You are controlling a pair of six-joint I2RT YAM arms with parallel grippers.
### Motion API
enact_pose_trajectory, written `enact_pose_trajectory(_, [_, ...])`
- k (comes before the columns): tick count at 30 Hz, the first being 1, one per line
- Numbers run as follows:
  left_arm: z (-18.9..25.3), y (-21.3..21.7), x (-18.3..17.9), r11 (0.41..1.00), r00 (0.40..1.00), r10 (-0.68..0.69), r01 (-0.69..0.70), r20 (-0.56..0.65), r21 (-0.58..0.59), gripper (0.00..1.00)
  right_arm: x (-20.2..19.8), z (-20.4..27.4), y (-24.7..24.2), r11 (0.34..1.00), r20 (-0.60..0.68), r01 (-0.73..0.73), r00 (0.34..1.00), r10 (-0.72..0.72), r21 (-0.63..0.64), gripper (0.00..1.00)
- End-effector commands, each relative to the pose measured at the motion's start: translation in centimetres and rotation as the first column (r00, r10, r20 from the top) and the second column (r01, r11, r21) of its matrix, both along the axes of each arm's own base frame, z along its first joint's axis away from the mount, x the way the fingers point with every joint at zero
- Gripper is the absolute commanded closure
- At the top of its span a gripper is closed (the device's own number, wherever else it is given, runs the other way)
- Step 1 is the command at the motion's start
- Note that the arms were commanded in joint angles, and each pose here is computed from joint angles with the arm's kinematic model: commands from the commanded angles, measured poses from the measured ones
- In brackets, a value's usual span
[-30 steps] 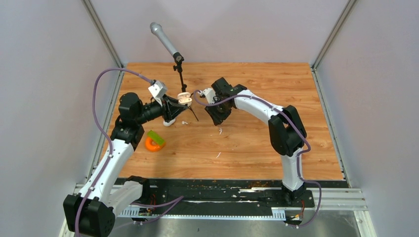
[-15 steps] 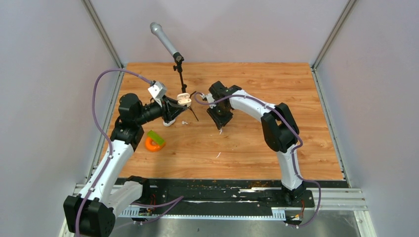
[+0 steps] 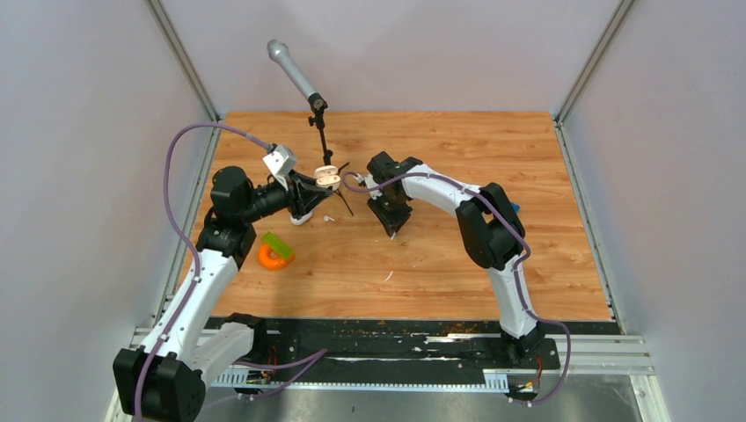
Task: Insert the wireless bluetooth earbuds into the charging case
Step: Pick up the earbud from the center of the board.
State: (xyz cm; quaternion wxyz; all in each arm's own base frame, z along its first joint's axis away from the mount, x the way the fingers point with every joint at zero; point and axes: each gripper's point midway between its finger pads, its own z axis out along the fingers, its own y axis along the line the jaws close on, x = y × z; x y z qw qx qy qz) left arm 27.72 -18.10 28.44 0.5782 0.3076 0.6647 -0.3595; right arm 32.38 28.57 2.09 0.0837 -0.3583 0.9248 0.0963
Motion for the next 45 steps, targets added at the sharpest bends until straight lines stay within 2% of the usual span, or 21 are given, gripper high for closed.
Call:
enact_pose_trajectory(1, [0.8, 0.2, -0.3, 1.000, 0.999, 0.004, -0.004, 0.051, 0.002, 0.94, 0.4, -0.1, 0.0, 0.999, 0.017, 0.039, 0.999, -0.039, -0.021, 0.75])
enact_pose_trajectory(6, [0.9, 0.2, -0.2, 1.000, 0.999, 0.005, -0.005, 0.053, 0.001, 0.94, 0.2, -0.7, -0.1, 0.999, 0.010, 0.037, 0.999, -0.036, -0.034, 0.77])
enact_pose_trajectory(9, [0.8, 0.2, -0.3, 1.000, 0.999, 0.004, -0.004, 0.051, 0.001, 0.94, 0.3, -0.9, -0.1, 0.999, 0.010, 0.031, 0.999, -0.031, -0.037, 0.85])
enact_pose_trajectory(12, [0.8, 0.3, -0.3, 1.000, 0.999, 0.006, -0.006, 0.050, 0.003, 0.94, 0.6, 0.2, 0.2, 1.000, 0.043, 0.015, 0.999, -0.015, -0.016, 1.00])
enact_pose_trajectory(23, [0.8, 0.1, 0.2, 1.000, 0.999, -0.001, 0.001, 0.053, 0.005, 0.94, 2.0, 11.1, -0.1, 0.991, 0.302, -0.073, 0.953, 0.037, 0.110, 1.00])
enact_pose_trajectory(30, [1.6, -0.2, 1.4, 1.000, 0.998, -0.005, 0.006, 0.062, -0.014, 0.94, -0.6, 18.6, -1.5, 0.947, 0.428, -0.194, 0.901, 0.069, 0.257, 1.00])
enact_pose_trajectory(32, [2.1, -0.3, 2.0, 1.000, 0.998, 0.002, 0.000, 0.064, -0.031, 0.94, -1.2, 21.7, -1.7, 0.911, 0.522, -0.270, 0.850, 0.074, 0.311, 1.00])
enact_pose_trajectory(35, [3.0, -0.8, 2.3, 0.998, 0.996, -0.028, 0.032, 0.082, -0.056, 0.93, -2.3, 26.9, -1.4, 0.822, 0.725, -0.451, 0.685, 0.069, 0.348, 1.00])
enact_pose_trajectory(39, [3.3, -1.8, 1.6, 0.991, 0.991, -0.104, 0.110, 0.079, -0.078, 0.93, -3.4, 34.6, 0.0, 0.672, 0.938, -0.681, 0.341, -0.061, 0.292, 1.00])
enact_pose_trajectory(41, [3.3, -2.2, 1.2, 0.987, 0.989, -0.129, 0.136, 0.078, -0.083, 0.93, -3.6, 36.6, 1.2, 0.636, 0.965, -0.733, 0.251, -0.077, 0.241, 1.00])
enact_pose_trajectory(45, [3.6, -3.1, 0.1, 0.978, 0.980, -0.183, 0.190, 0.082, -0.089, 0.93, -3.3, 39.5, 3.7, 0.576, 0.983, -0.797, 0.147, -0.109, 0.183, 1.00])
